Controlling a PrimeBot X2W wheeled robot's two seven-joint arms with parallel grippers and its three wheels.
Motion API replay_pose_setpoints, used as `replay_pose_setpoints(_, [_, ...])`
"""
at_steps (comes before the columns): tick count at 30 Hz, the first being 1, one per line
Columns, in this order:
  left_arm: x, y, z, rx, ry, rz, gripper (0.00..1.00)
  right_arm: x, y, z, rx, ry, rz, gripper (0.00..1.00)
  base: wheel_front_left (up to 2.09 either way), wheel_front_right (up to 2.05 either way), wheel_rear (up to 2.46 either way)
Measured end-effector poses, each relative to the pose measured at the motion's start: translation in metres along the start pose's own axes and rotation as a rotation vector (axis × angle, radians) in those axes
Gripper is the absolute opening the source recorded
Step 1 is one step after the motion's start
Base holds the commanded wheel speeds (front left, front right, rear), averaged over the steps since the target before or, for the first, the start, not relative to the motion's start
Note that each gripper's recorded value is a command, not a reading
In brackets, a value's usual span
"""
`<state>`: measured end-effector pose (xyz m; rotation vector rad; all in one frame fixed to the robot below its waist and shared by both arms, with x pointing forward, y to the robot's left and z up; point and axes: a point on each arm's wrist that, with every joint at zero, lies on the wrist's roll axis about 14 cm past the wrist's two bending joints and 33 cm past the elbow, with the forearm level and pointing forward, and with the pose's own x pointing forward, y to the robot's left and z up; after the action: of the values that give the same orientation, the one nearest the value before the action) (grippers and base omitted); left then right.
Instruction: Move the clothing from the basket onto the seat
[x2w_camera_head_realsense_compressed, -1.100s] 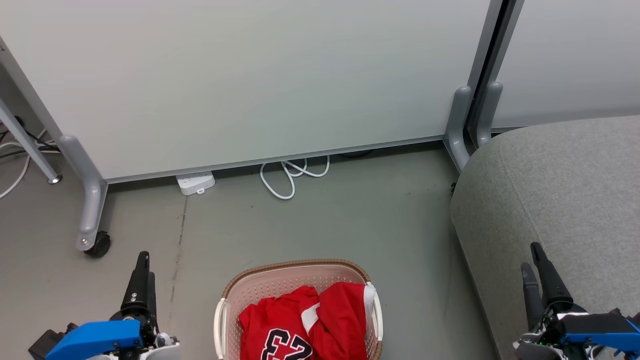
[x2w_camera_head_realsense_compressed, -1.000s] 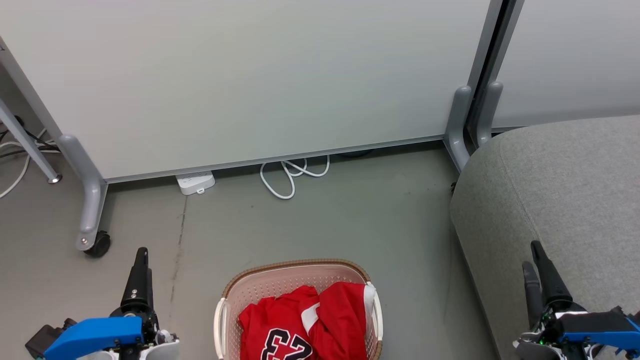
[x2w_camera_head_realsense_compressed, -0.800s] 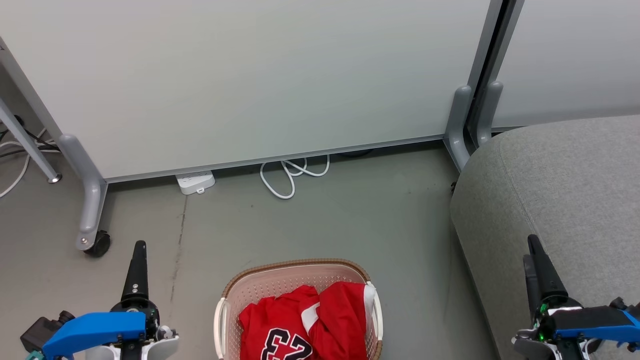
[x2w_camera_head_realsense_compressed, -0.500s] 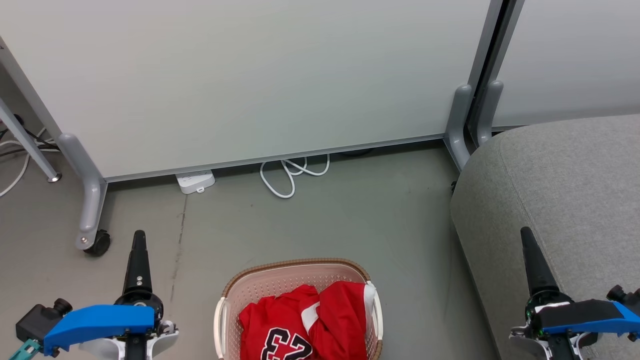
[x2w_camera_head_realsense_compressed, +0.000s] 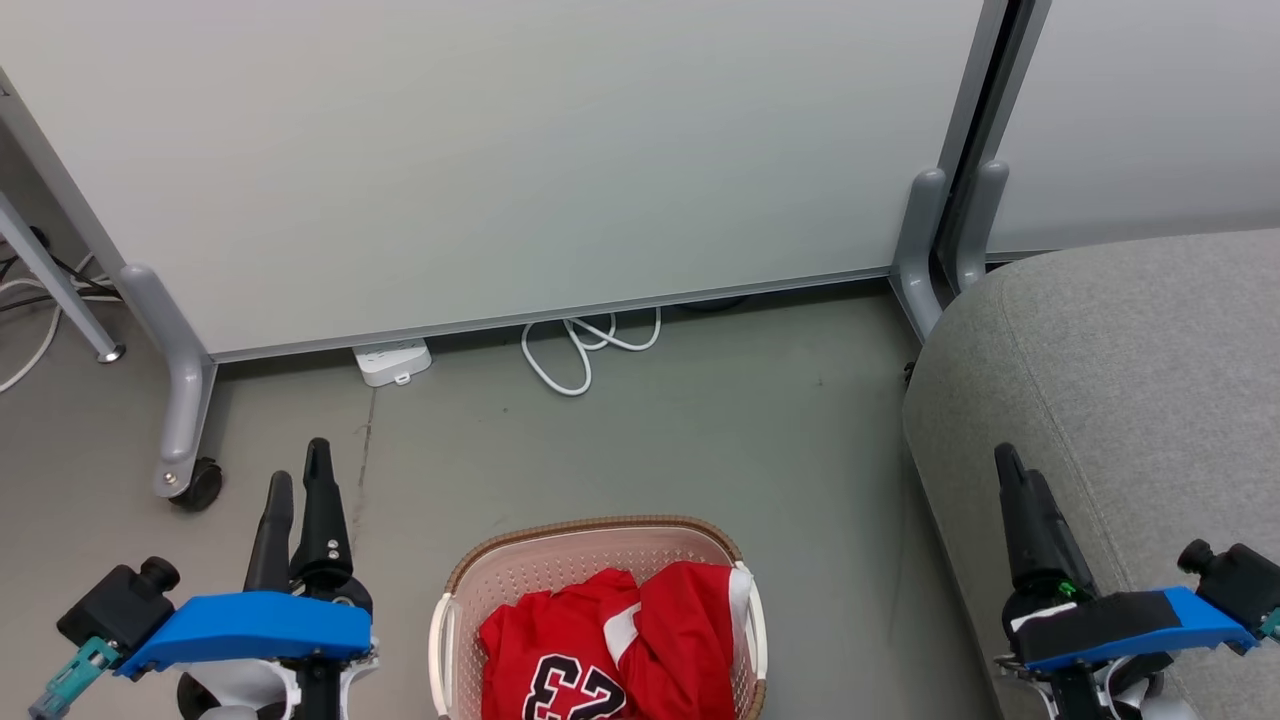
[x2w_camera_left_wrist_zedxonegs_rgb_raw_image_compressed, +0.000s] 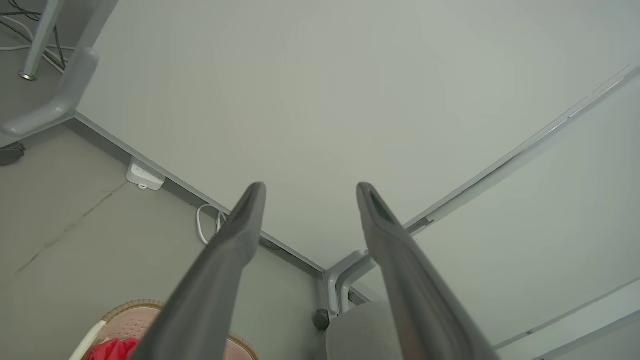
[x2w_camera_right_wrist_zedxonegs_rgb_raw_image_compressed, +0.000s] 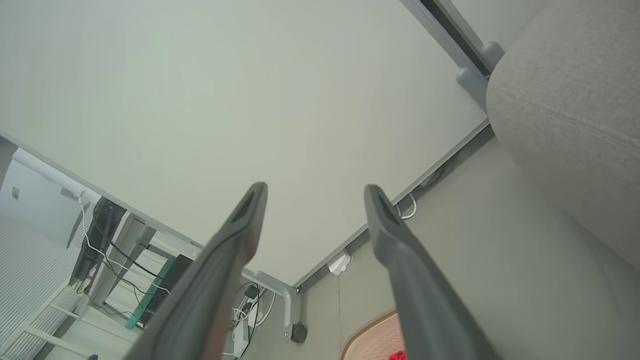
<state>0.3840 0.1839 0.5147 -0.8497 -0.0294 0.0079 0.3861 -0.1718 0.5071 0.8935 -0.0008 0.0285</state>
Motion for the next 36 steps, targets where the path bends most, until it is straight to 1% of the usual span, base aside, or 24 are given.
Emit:
replay_pose_setpoints(4, [0.0, -0.002, -0.001, 0.074, 0.001, -0.008, 1.0, 0.0, 0.003, -0.003, -0.068, 0.006, 0.013, 1.0, 0.0, 0.0, 0.0])
replay_pose_setpoints(5, [0.0, -0.002, -0.001, 0.074, 0.001, -0.008, 1.0, 0.0, 0.003, -0.003, -0.068, 0.006, 0.013, 1.0, 0.0, 0.0, 0.0])
replay_pose_setpoints(16, [-0.001, -0.011, -0.01, 0.257, 0.014, -0.046, 1.0, 0.0, 0.008, -0.01, -0.219, 0.018, 0.039, 1.0, 0.0, 0.0, 0.0])
replay_pose_setpoints(36, [-0.002, -0.023, -0.015, 0.488, 0.003, -0.11, 1.0, 0.0, 0.013, -0.022, -0.451, 0.037, 0.087, 1.0, 0.0, 0.0, 0.0])
